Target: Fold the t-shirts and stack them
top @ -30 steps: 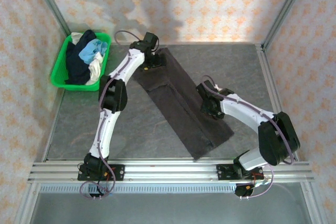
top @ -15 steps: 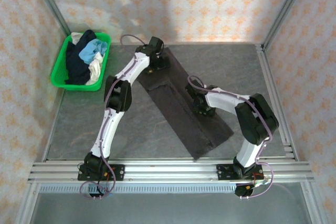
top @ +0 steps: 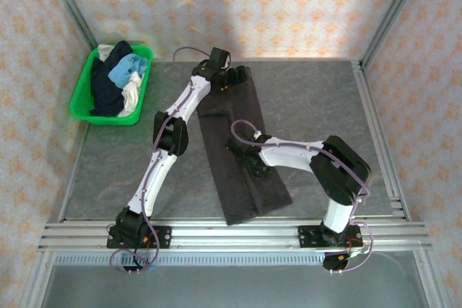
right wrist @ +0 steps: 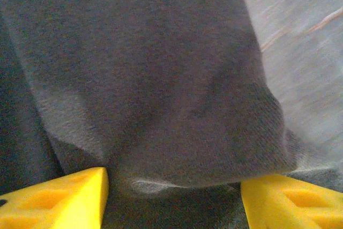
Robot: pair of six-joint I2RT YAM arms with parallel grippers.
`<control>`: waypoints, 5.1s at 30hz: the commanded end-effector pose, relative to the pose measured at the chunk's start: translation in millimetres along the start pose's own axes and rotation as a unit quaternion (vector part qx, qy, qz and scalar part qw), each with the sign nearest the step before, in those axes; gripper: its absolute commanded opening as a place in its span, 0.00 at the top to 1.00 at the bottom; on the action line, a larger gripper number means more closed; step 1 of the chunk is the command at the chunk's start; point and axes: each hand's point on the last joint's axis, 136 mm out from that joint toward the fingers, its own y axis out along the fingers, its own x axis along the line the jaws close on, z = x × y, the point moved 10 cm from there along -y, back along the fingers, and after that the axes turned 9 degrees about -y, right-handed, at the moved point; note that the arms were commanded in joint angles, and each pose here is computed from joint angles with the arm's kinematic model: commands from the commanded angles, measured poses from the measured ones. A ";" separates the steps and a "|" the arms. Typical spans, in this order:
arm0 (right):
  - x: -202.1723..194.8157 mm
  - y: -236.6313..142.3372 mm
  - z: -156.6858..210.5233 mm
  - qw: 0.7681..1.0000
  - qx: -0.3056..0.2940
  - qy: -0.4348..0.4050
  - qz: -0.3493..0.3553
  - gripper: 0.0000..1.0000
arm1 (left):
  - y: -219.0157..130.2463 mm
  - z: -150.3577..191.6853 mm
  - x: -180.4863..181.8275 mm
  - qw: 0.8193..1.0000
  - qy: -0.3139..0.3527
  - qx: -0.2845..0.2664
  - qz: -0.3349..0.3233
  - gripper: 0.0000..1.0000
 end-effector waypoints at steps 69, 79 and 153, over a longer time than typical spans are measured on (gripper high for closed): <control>-95.3 -64.0 69.8 0.996 0.043 -0.034 -0.064 0.25 | -276.4 125.0 15.9 0.988 0.081 0.025 -0.132 0.00; -97.1 -52.8 85.3 0.992 0.089 -0.032 -0.080 0.29 | -313.0 300.8 128.1 0.987 -0.003 0.105 -0.126 0.12; -88.6 -75.9 93.3 0.984 0.070 0.010 -0.166 0.88 | -294.1 400.8 100.9 0.982 0.101 0.124 -0.101 1.00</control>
